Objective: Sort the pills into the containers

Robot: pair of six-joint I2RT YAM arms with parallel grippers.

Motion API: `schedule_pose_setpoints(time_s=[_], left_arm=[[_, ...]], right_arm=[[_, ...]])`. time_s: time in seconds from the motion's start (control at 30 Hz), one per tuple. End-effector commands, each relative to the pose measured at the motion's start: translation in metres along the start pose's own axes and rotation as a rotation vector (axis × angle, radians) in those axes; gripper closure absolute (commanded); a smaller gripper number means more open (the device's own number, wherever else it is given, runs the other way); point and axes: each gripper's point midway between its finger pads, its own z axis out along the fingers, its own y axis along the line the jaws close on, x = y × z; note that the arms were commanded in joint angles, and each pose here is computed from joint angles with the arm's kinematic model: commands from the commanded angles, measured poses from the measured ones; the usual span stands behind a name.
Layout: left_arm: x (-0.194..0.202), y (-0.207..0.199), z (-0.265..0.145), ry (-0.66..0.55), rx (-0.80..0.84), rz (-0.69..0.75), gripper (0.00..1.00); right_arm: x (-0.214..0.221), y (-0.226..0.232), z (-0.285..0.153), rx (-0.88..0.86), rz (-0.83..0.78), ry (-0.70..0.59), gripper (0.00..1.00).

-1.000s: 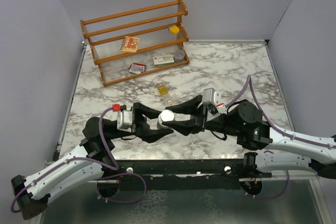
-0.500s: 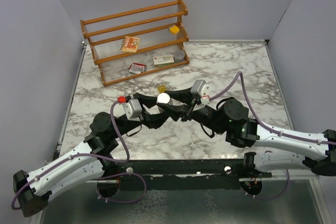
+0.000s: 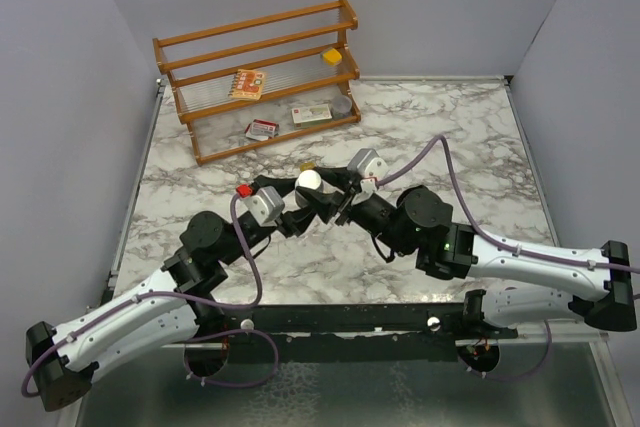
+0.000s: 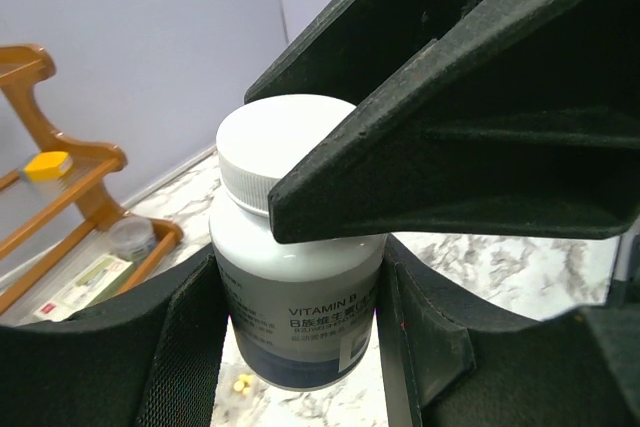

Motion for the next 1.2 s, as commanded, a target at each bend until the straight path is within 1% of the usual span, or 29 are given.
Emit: schedule_pose_setpoints(time_s=[0.0,0.1,0.27,0.3,0.37,0.43,0.47,0.5,0.53,0.6,0.7,0.77,0.97,1.07,1.17], left_arm=[[-0.085,0.059,-0.004,-0.230,-0.298,0.060,1.00],[-0.079,0.065,0.000,-0.201,-0.329,0.077,1.00],[-0.068,0.066,0.002,-0.170,-0.335,0.091,1.00],[-0.067,0.066,0.002,-0.167,-0.333,0.090,1.00],[-0.064,0.065,0.001,-0.165,-0.327,0.089,1.00],[-0.063,0.064,-0.001,-0.167,-0.325,0.087,1.00],[-0.062,0.064,-0.003,-0.170,-0.327,0.086,1.00],[-0.062,0.064,-0.005,-0.170,-0.328,0.087,1.00],[-0.060,0.065,-0.007,-0.165,-0.333,0.085,1.00],[-0.055,0.065,-0.009,-0.146,-0.336,0.086,1.00],[-0.047,0.064,-0.011,-0.116,-0.329,0.083,1.00],[-0.041,0.061,-0.012,-0.098,-0.318,0.076,1.00],[-0.036,0.052,-0.018,-0.087,-0.274,0.037,1.00],[-0.036,0.034,-0.017,-0.080,-0.174,0.019,1.00],[-0.039,0.007,-0.013,-0.070,-0.025,-0.005,1.00]], right_arm=[[0.066,0.004,-0.009,0.007,-0.095,0.223,0.99],[0.069,-0.002,-0.008,0.041,-0.109,0.230,0.99],[0.063,-0.004,-0.007,0.052,-0.116,0.214,0.98],[0.061,-0.004,-0.007,0.049,-0.114,0.208,0.93],[0.055,-0.004,-0.007,0.045,-0.111,0.196,0.78],[0.050,-0.003,-0.007,0.042,-0.109,0.183,0.69],[0.048,-0.003,-0.007,0.043,-0.107,0.179,0.62],[0.044,-0.003,-0.007,0.043,-0.107,0.171,0.57],[0.041,-0.002,-0.008,0.039,-0.108,0.164,0.55],[0.033,-0.002,-0.010,0.040,-0.102,0.144,0.45],[0.016,-0.004,-0.016,0.037,-0.089,0.105,0.37],[0.004,-0.005,-0.021,0.031,-0.077,0.076,0.35],[-0.027,-0.017,-0.040,0.049,-0.043,-0.001,0.34],[-0.041,-0.023,-0.051,0.051,-0.024,-0.042,0.34],[-0.058,-0.013,-0.063,-0.027,0.013,-0.102,0.39]])
